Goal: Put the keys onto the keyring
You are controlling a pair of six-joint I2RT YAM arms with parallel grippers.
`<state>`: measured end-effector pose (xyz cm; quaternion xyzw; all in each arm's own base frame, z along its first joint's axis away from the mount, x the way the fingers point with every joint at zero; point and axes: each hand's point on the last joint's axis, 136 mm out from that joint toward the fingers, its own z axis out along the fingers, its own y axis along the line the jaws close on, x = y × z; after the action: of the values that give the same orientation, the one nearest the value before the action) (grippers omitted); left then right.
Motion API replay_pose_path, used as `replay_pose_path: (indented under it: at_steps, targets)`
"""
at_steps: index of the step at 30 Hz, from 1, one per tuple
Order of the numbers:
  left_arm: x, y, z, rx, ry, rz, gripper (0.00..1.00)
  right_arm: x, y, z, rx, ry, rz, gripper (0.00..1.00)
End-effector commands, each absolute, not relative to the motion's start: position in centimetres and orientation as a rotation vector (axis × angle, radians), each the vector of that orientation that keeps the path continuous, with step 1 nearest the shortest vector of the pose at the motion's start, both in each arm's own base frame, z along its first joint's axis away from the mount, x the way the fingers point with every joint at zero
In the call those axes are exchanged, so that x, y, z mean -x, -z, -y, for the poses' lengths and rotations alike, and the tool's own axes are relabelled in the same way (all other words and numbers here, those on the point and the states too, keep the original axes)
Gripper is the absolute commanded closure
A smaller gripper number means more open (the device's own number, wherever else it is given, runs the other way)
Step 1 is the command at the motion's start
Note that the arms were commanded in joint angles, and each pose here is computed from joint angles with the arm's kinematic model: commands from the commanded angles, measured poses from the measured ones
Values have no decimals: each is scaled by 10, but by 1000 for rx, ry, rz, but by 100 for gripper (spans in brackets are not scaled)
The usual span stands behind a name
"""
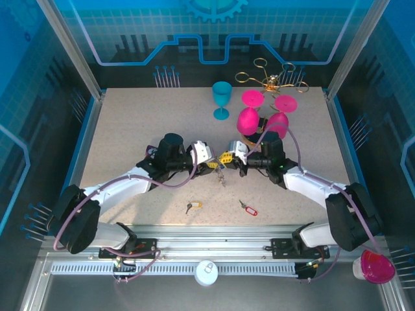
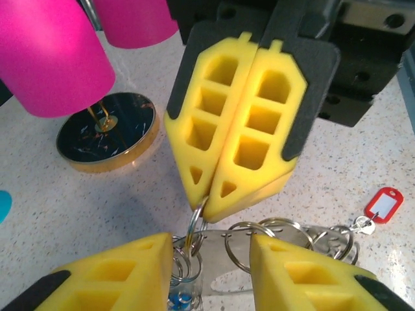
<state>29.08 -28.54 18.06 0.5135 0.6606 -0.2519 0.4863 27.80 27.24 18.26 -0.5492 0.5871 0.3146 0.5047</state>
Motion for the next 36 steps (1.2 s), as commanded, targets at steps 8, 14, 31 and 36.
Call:
replay_pose_path:
  at_steps: [8, 14, 31, 36]
  targets:
    - [-294, -194, 274, -1258, 596, -1645, 73, -264, -183, -281, 1513, -638, -1426, 100]
    - [-288, -193, 279, -1291, 654, -1644, 73, -263, -187, -288, 1530, -635, -1409, 100]
    - [-283, -190, 283, -1364, 682, -1634, 100, -266, -207, -296, 1472, -705, -1389, 100]
    - [-287, -207, 284, -1246, 670, -1496, 100, -272, -223, -276, 1282, -802, -1346, 66]
